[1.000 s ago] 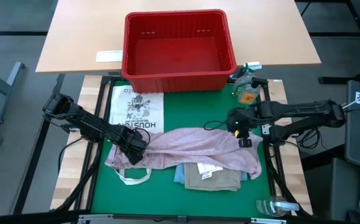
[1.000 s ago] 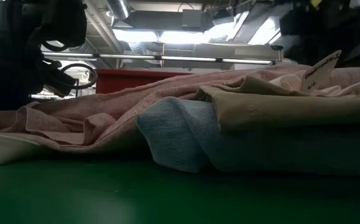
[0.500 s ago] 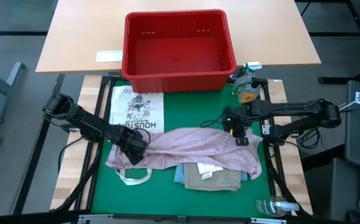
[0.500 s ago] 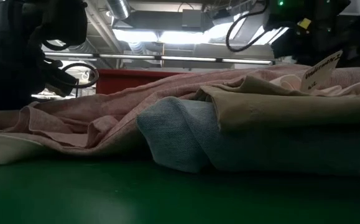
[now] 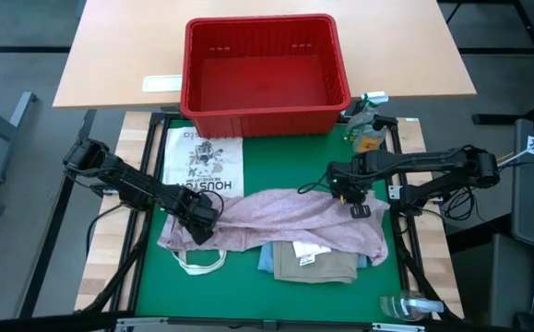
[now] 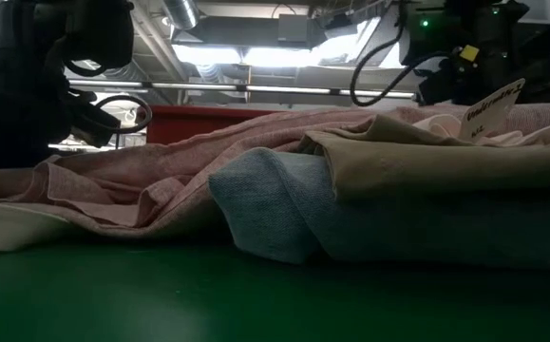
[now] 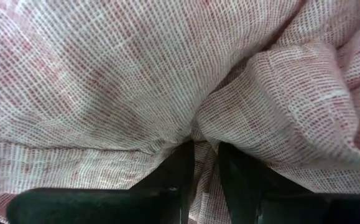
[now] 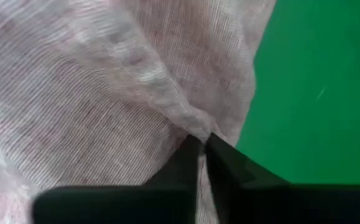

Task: Fold laundry
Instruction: Fold the pink polo

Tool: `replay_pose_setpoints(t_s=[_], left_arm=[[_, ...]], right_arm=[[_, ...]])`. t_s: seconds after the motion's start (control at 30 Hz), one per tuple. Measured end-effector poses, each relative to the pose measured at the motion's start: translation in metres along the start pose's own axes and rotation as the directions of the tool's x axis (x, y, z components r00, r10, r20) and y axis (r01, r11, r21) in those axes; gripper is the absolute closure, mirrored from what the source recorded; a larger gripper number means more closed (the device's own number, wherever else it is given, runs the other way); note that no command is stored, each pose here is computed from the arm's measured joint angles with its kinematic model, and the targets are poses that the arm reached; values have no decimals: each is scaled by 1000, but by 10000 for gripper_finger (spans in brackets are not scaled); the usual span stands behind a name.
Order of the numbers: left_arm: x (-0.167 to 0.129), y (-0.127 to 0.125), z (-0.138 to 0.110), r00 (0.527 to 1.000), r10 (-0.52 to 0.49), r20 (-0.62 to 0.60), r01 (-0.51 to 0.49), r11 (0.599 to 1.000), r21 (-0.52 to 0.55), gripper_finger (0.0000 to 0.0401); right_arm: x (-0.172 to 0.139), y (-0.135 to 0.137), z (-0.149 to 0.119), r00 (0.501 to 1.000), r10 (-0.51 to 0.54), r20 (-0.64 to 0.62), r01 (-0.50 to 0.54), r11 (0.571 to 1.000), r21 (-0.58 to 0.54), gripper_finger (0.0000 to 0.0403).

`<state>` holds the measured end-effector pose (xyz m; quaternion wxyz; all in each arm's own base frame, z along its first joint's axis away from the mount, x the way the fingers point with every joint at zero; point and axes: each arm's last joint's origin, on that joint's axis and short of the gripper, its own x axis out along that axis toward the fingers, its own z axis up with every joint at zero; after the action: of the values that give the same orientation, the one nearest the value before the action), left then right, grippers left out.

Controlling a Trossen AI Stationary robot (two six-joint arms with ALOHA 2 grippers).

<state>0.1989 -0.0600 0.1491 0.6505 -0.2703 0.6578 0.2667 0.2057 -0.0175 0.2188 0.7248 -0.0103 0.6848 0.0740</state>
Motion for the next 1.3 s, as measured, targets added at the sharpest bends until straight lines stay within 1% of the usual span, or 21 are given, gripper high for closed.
replay_pose_setpoints(t_s=[0.07, 0.1, 0.2, 0.27, 0.4, 0.57, 0.67, 0.77, 0.83, 0.9, 1.07, 1.17, 1.3], left_arm=[[0, 0, 0, 1000, 0, 0, 0, 1000, 0, 329], [0, 0, 0, 1000, 0, 0, 0, 1000, 0, 329], [0, 0, 0, 1000, 0, 0, 0, 1000, 0, 329], [0, 0, 0, 1000, 0, 1, 0, 1000, 0, 329], [0, 0, 0, 1000, -1, 1, 1, 1000, 0, 329], [0, 0, 0, 1000, -3, 3, 3, 1000, 0, 329], [0, -1, 0, 1000, -7, 6, 7, 1000, 0, 329], [0, -2, 1, 1000, -18, 8, 18, 1000, 4, 329], [0, -3, 1, 999, -33, 7, 33, 999, 7, 329], [0, -4, 2, 999, -42, 9, 42, 999, 7, 329], [0, -5, 2, 998, -55, 13, 55, 998, 13, 329], [0, -5, 2, 998, -61, 6, 60, 998, 34, 329], [0, -5, 2, 997, -79, -26, 79, 996, 26, 329]], right_arm=[[0, 0, -1, 1000, 2, -9, -2, 1000, 1, 392], [-1, 0, -2, 1000, 2, -10, -2, 1000, 2, 394], [-4, 1, -4, 1000, 2, -1, -2, 1000, 25, 379], [-11, 3, -6, 1000, 4, -1, -4, 999, 42, 376], [-33, 12, -10, 1000, 23, -3, -23, 994, 111, 396], [-52, 44, -17, 997, 53, 49, -60, 985, 160, 392], [-56, 69, -24, 996, 69, 56, -77, 987, 144, 398], [-55, 92, -30, 996, 84, 35, -89, 977, 194, 397], [-53, 107, -34, 996, 91, 18, -93, 968, 231, 396], [-49, 122, -38, 995, 98, 4, -97, 966, 241, 399], [-31, 151, -50, 994, 94, -60, -72, 954, 291, 398], [-23, 166, -55, 991, 97, -96, -65, 954, 292, 398], [-17, 183, -57, 987, 126, -95, -96, 958, 272, 401]])
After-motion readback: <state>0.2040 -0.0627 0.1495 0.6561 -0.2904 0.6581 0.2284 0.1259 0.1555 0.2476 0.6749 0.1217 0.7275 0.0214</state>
